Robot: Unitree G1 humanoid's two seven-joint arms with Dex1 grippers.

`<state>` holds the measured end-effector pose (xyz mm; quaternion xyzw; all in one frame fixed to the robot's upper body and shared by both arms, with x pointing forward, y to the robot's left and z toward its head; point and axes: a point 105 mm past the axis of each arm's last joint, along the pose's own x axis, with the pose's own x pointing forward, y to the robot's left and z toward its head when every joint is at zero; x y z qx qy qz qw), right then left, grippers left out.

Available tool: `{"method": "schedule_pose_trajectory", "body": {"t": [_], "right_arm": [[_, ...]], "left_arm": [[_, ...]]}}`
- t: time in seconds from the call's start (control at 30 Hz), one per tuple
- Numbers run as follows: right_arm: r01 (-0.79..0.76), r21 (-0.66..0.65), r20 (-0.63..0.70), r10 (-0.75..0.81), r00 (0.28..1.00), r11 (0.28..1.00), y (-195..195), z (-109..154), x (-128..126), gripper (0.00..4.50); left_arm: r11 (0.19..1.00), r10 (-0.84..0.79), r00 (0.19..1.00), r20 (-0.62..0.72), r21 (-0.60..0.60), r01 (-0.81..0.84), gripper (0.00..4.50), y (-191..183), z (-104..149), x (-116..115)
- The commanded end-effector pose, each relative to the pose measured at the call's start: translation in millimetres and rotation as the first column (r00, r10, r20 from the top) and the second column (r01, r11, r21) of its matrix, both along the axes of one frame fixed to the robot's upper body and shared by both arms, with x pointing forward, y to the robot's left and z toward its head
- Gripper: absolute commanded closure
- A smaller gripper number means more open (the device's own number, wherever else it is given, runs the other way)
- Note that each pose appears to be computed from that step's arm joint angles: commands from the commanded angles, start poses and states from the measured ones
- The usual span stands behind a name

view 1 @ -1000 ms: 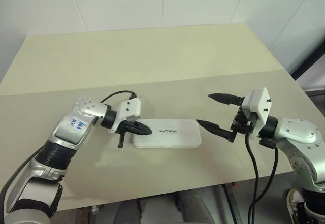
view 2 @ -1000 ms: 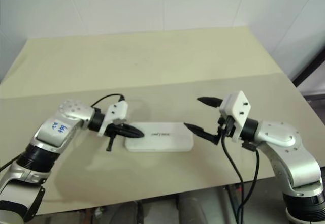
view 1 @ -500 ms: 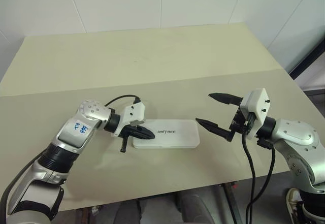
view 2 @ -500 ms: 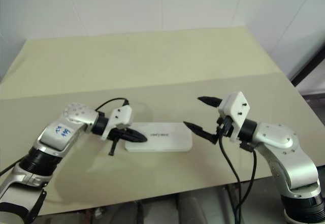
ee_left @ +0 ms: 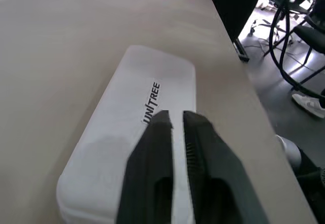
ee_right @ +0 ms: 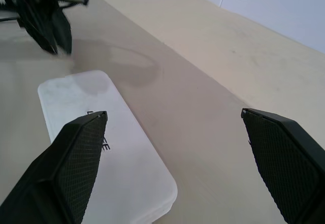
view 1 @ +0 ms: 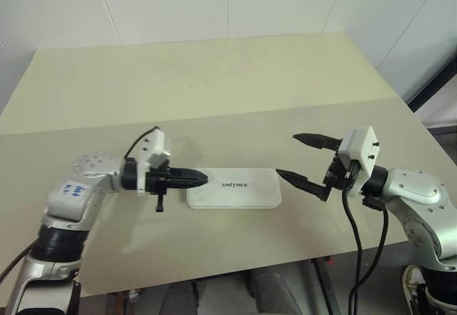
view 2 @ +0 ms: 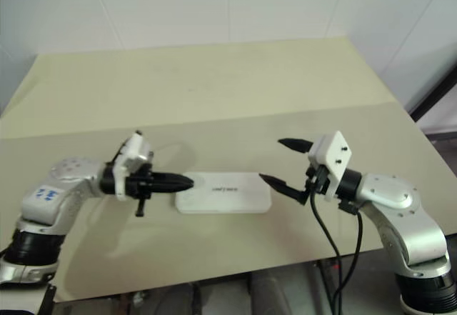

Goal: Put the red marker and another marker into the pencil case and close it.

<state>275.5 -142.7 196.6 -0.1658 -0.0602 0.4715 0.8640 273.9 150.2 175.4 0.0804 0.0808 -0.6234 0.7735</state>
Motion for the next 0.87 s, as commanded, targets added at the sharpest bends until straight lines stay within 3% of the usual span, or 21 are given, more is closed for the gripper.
{"method": "schedule_pose_trajectory", "body": {"t": [0.03, 0.23, 0.3, 0.87], "right_arm": [[-0.002, 0.005, 0.102, 0.001, 0.995, 1.000, -6, 13, 1, 0.00], [-0.035, 0.009, 0.128, 0.034, 0.991, 0.999, -8, 20, 3, 0.00], [-0.044, 0.011, 0.131, 0.042, 0.990, 0.999, -8, 22, 3, 0.00], [-0.052, -0.010, 0.096, 0.053, 0.994, 0.999, -14, 15, 3, 0.00]], "left_arm": [[0.999, 0.013, 0.998, 0.063, -0.039, -0.011, 2.47, 11, 15, -12], [0.992, 0.103, 0.983, 0.150, -0.082, -0.091, 0.42, 21, 18, -15], [0.990, 0.117, 0.979, 0.168, -0.100, -0.101, 0.06, 19, 18, -15], [0.984, 0.135, 0.953, 0.270, -0.149, -0.097, 0.06, 4, 33, -6]]}}
